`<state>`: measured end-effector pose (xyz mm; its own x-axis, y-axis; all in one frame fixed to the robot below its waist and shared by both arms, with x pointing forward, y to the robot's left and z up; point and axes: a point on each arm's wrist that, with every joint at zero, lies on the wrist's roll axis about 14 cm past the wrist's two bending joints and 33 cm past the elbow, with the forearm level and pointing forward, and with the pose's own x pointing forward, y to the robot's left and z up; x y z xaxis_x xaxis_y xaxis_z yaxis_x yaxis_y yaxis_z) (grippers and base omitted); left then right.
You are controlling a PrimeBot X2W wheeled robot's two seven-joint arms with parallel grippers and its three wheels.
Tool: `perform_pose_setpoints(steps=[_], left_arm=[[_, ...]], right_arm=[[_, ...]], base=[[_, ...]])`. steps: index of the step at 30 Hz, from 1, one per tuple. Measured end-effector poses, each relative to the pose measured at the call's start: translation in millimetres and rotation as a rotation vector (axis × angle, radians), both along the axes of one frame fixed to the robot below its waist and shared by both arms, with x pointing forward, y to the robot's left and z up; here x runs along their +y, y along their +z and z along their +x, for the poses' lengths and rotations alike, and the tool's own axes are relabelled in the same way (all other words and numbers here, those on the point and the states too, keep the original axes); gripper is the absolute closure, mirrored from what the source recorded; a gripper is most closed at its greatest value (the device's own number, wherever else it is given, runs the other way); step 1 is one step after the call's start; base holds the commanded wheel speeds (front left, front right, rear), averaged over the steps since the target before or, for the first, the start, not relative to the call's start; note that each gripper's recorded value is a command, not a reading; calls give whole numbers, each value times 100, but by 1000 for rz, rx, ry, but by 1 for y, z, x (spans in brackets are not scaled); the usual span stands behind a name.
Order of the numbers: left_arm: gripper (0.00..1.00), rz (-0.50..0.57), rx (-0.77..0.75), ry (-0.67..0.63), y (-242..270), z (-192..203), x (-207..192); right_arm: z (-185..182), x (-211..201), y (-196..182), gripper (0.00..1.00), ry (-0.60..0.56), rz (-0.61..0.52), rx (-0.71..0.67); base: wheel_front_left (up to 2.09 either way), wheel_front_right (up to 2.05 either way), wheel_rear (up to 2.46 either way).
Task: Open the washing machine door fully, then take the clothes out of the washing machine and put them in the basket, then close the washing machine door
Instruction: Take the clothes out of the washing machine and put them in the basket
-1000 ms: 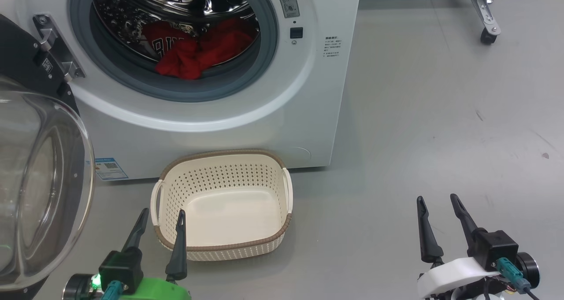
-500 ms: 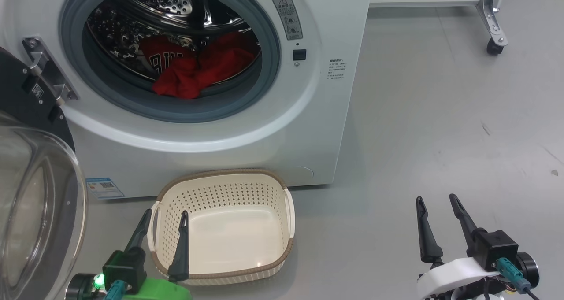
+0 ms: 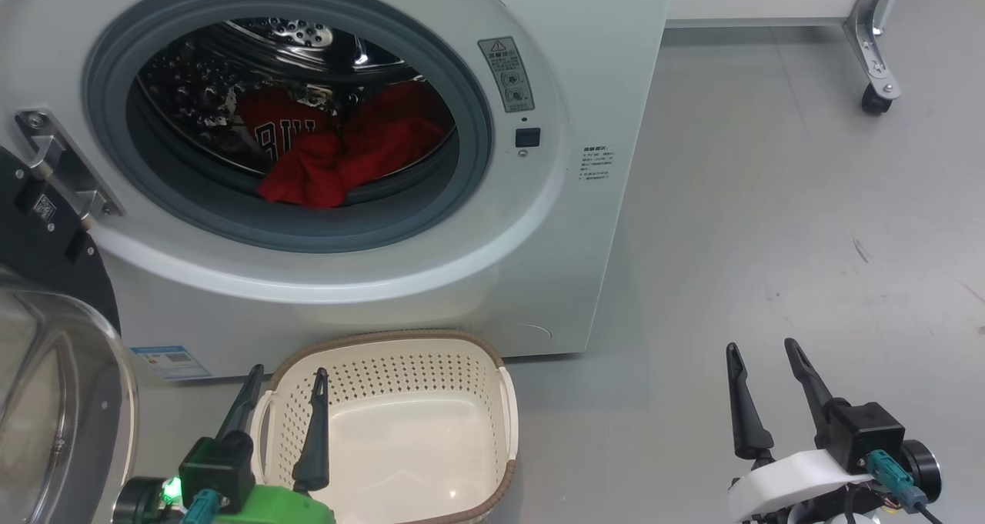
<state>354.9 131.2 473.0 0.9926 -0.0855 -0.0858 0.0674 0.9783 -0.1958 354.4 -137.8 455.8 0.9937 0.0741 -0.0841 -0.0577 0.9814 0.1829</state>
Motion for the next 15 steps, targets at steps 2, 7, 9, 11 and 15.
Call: perform_pose_setpoints(steps=[2, 7, 9, 11, 15], left_arm=[[0, 0, 1, 0, 0, 0, 0], [0, 18, 3, 7, -2, 0, 3], [0, 19, 4, 9, -2, 0, 3], [0, 20, 6, 13, -2, 0, 4], [0, 22, 7, 13, -3, 0, 4]], right_arm=[[0, 0, 0, 0, 0, 0, 1], [0, 0, -1, 0, 1, 1, 2], [1, 0, -1, 0, 1, 1, 2], [1, 1, -1, 0, 1, 2, 1], [1, 1, 0, 0, 1, 2, 1]], base=[[61, -61, 0], [47, -47, 0], [32, -32, 0], [24, -24, 0], [12, -12, 0]])
